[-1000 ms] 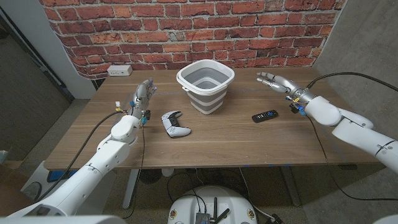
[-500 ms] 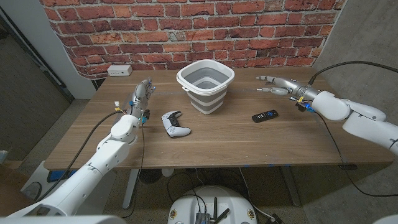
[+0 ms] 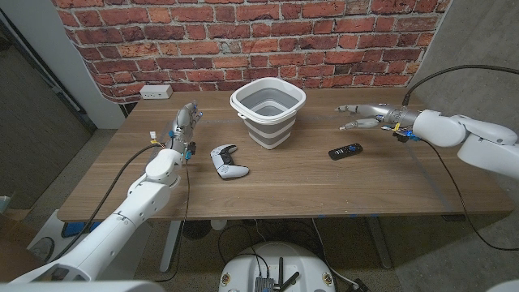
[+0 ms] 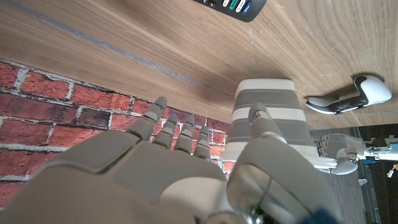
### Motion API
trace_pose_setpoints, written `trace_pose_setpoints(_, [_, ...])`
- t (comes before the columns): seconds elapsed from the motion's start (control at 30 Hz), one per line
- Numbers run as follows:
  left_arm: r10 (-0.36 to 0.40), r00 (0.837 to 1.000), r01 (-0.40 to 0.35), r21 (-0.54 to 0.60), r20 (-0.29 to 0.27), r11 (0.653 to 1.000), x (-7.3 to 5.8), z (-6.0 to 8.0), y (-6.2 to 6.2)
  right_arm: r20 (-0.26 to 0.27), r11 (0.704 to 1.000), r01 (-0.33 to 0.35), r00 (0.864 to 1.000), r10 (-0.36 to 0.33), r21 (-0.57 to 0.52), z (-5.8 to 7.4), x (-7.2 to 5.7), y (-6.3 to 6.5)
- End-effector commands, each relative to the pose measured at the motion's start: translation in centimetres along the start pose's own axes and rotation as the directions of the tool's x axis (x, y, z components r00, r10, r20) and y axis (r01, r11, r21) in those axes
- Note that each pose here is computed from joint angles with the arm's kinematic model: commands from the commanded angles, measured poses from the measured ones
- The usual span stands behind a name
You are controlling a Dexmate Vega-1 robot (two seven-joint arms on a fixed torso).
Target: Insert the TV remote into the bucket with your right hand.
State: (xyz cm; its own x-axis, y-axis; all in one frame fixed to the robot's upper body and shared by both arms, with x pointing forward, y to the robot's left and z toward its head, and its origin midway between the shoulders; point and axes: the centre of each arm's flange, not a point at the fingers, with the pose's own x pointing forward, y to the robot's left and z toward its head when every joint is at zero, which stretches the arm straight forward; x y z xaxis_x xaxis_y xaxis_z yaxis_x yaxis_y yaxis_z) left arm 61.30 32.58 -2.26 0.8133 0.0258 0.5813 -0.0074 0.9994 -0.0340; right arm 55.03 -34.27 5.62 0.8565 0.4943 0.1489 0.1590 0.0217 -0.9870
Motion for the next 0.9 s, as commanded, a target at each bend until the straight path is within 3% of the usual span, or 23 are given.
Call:
trace_pose_setpoints(0.03, [0.010, 1.000, -0.010, 0.002, -0.016, 1.000, -0.5, -0.4, -0.1, -0.037, 0.990, -0.128, 0.991, 0.126, -0.054, 0.5, -0.5, -1.3])
trace_pose_setpoints(0.37, [0.009, 1.000, -0.009, -0.007, -0.024, 1.000, -0.6, -0.6, -0.2, -0.078, 0.968, -0.228, 0.972, 0.221, -0.103, 1.2, 0.0, -1.7])
trace_pose_setpoints(0.7, [-0.003, 0.999, 0.003, -0.004, -0.044, 1.000, -0.7, -1.0, -0.4, -0.159, 0.926, -0.352, 0.930, 0.330, -0.138, 2.1, 1.1, -2.0])
trace_pose_setpoints(0.9, [0.001, 0.999, -0.001, -0.008, -0.049, 1.000, -0.8, -1.3, -0.4, -0.190, 0.905, -0.386, 0.916, 0.353, -0.181, 2.5, 1.7, -1.8])
